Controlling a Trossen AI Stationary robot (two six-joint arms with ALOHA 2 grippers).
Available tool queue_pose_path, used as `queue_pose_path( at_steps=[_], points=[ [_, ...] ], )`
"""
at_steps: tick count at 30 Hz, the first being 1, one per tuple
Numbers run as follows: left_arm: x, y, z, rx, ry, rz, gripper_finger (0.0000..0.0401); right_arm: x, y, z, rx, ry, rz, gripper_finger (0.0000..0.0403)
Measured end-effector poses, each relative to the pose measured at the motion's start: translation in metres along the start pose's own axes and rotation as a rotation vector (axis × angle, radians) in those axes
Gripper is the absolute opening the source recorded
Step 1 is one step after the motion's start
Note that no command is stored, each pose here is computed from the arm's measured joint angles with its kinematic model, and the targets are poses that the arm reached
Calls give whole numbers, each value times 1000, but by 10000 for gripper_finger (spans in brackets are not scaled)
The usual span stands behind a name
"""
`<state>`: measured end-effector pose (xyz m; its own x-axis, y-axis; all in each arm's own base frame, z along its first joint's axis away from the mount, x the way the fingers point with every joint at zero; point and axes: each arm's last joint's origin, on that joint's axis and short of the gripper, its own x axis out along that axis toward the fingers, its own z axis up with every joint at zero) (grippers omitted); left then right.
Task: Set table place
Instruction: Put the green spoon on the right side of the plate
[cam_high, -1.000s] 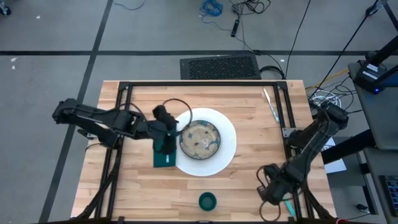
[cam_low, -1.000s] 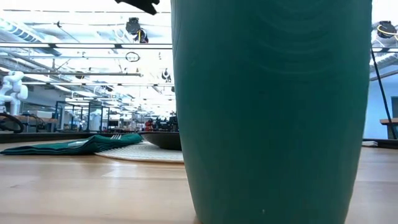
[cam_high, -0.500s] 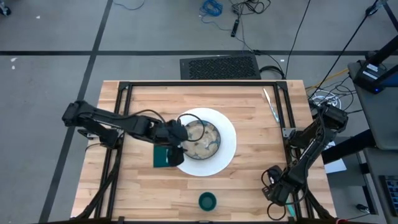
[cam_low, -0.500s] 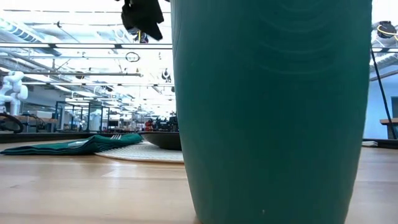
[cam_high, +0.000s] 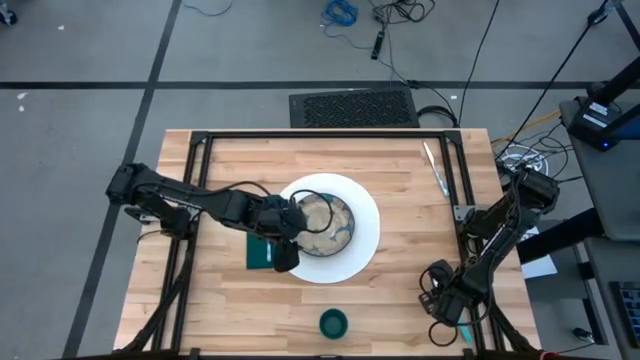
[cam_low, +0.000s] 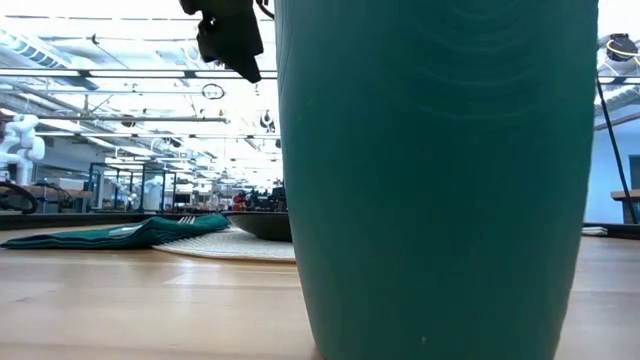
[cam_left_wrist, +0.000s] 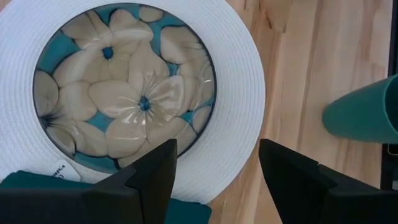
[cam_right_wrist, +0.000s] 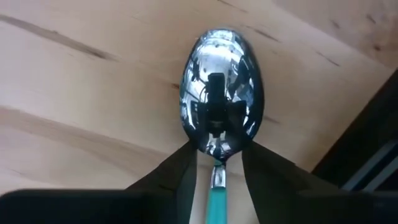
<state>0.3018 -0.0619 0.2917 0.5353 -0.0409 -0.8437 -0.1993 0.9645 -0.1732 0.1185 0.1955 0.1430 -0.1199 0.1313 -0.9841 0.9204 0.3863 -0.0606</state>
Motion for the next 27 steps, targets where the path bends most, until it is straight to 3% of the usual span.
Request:
queue_pose_path(
  at_steps=[4, 9, 15, 19, 27],
  points=[
    [-4, -2, 1, -23, -3, -4, 212, 2, -1, 1, -8, -3, -7, 90],
    [-6, -6, 1, -13, -2, -29, 212, 5, -4, 3, -9, -7, -14, 15],
    [-9, -13, -5, -12, 24, -35, 212, 0, -2, 4, 0, -27, -7, 5],
    [-9, -15, -6, -4, 20, -29, 212, -28, 10, -1, 3, -100, 122, 3],
    [-9, -15, -2, 44, -33, -5, 212, -101, 9, -2, 28, -412, 343, 1]
  ],
)
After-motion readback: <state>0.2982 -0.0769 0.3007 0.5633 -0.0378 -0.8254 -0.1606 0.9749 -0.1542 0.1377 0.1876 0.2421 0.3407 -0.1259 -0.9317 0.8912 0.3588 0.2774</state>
